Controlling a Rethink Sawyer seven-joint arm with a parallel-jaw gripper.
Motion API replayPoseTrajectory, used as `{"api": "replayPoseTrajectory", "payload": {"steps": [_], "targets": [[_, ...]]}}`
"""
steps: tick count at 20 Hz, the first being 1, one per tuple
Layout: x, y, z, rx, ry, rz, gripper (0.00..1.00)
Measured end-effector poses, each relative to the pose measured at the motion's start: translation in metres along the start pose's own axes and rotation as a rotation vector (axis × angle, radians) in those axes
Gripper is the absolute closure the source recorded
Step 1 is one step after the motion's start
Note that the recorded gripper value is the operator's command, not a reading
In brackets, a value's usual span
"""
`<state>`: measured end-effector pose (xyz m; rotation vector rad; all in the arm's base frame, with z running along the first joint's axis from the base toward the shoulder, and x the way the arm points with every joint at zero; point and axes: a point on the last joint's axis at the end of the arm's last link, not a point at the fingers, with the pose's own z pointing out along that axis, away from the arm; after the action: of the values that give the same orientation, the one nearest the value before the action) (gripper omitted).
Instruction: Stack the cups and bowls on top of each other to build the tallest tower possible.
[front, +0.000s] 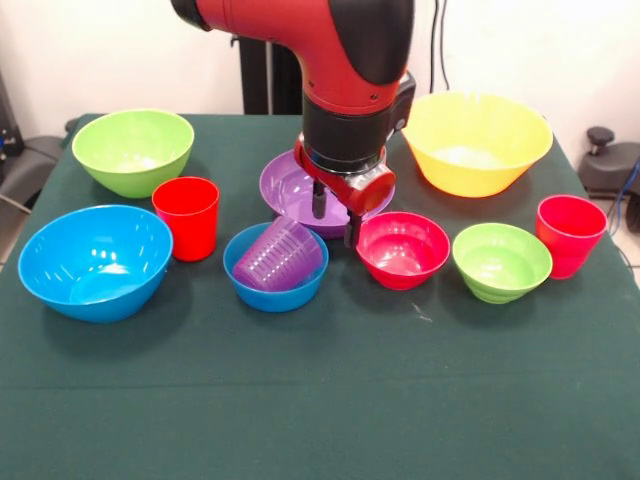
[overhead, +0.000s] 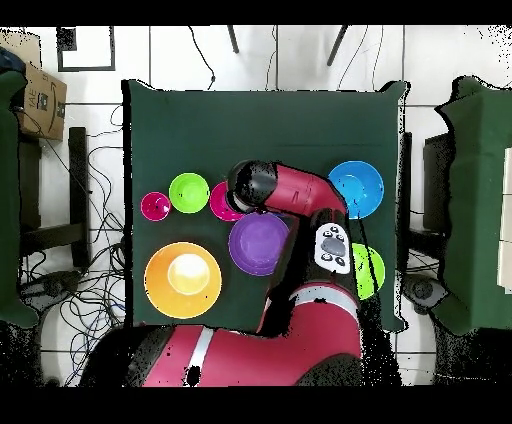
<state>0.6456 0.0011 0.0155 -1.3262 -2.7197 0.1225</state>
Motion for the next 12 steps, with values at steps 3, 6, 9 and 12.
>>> {"api": "replayPoseTrajectory", "payload": {"steps": [3, 6, 9, 12], "targets": [[-0.0009, -0.0006, 0.0010, -0.004, 0.015, 0.005, 0.00], [-0.0011, -0.0015, 0.0013, -0.002, 0.015, 0.003, 0.00], [-0.0004, -0.0032, 0.0026, 0.005, 0.010, -0.008, 0.00], [0.0009, -0.0055, 0.0043, 0.015, 0.002, -0.026, 0.00]]}}
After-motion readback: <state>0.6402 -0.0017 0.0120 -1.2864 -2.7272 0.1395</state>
